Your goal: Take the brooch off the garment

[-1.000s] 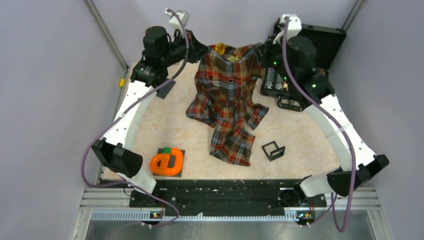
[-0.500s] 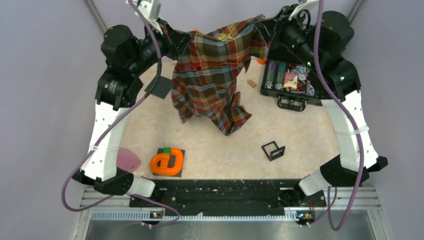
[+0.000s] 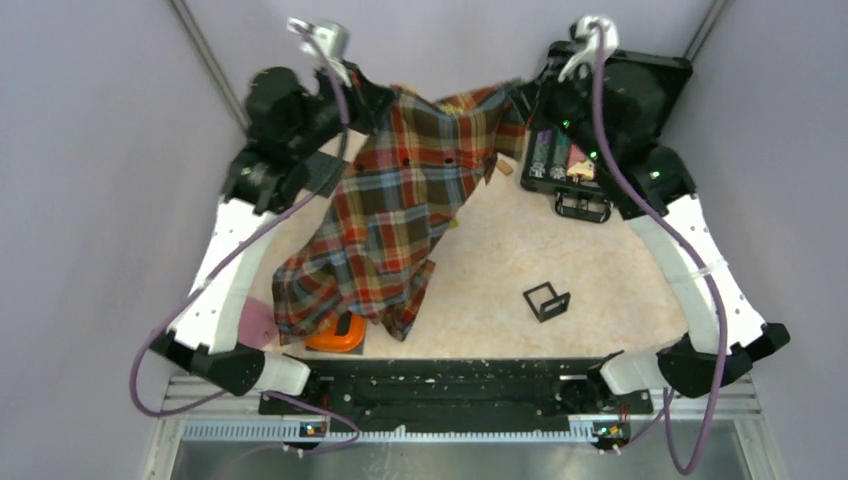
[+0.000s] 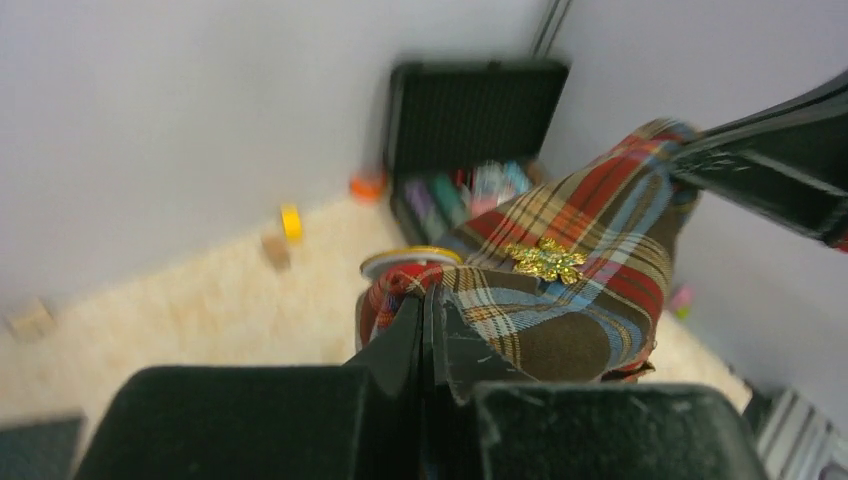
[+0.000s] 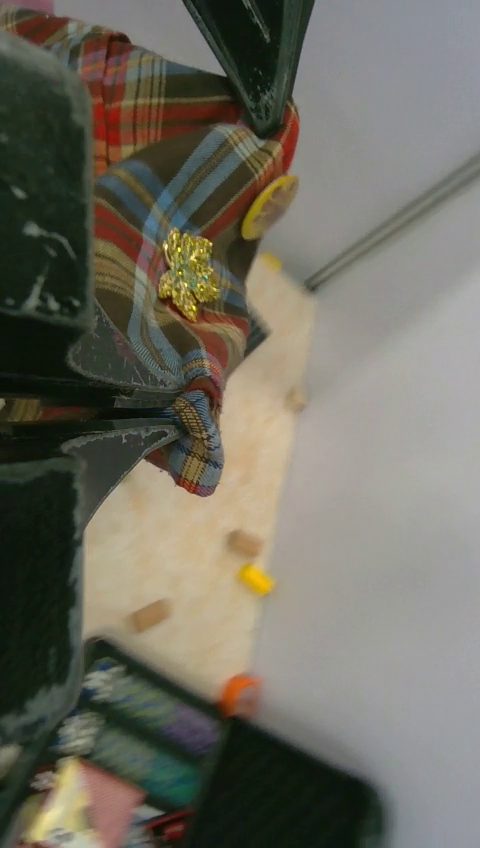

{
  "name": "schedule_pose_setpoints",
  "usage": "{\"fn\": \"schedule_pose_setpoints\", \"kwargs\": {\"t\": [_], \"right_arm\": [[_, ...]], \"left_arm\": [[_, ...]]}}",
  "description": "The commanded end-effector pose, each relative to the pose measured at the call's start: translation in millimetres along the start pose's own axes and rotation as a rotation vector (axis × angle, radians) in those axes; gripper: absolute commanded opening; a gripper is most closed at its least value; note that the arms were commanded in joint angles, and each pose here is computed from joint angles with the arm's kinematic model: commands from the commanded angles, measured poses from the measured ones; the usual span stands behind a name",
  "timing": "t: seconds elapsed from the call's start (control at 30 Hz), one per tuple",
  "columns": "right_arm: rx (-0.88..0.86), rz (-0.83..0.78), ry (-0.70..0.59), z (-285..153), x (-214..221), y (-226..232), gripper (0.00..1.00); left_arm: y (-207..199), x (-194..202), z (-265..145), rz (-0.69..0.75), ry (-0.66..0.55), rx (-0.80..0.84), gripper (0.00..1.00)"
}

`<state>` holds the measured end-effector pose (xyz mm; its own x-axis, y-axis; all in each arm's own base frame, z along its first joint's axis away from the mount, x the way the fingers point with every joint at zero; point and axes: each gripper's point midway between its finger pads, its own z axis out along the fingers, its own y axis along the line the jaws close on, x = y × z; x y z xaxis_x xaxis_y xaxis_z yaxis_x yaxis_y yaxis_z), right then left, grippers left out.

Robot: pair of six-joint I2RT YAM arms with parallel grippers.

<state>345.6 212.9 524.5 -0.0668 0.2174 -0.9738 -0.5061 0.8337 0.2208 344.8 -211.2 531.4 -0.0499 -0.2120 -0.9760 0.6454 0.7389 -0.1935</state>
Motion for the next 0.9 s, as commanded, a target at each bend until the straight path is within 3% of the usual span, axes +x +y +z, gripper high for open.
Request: {"fn": "schedule_pose_setpoints", "kwargs": {"t": [0.0,0.13,0.27,0.37,0.43,0.5,0.57,0.63,0.8,0.87], "right_arm": [[0.295,0.055,0.138,0,97,-70,0.0],[0.369,0.15,0.302,-10,203,-114,0.0],[0.413,0.163,0.458,-34,288,-130,0.0],[0.451,0.161,0.541,-57,328,-139,0.0],[0.49,0.159,0.594,-74,349,-145,0.0],[0.503,0.154,0.628,-85,359,-147,0.0],[0.493,0.137,0.637,-89,359,-146,0.15],[0.474,0.113,0.595,-85,345,-145,0.3],[0.383,0.076,0.526,-48,305,-133,0.46],[0.339,0.08,0.526,-26,292,-125,0.64]], "left_arm": [[29,138,43,-0.19,0.232,-0.002,0.0],[24,246,41,-0.296,0.369,-0.001,0.0],[7,330,18,-0.371,0.529,0.01,0.02],[-15,369,-5,-0.435,0.618,0.073,0.12],[-18,385,-24,-0.428,0.679,0.067,0.29],[-7,385,-41,-0.378,0.719,-0.005,0.52],[23,370,-54,-0.322,0.718,-0.176,0.63],[51,347,-63,-0.309,0.66,-0.279,0.63],[107,296,-81,-0.336,0.427,-0.438,0.65],[133,298,-89,-0.358,0.409,-0.538,0.68]]}}
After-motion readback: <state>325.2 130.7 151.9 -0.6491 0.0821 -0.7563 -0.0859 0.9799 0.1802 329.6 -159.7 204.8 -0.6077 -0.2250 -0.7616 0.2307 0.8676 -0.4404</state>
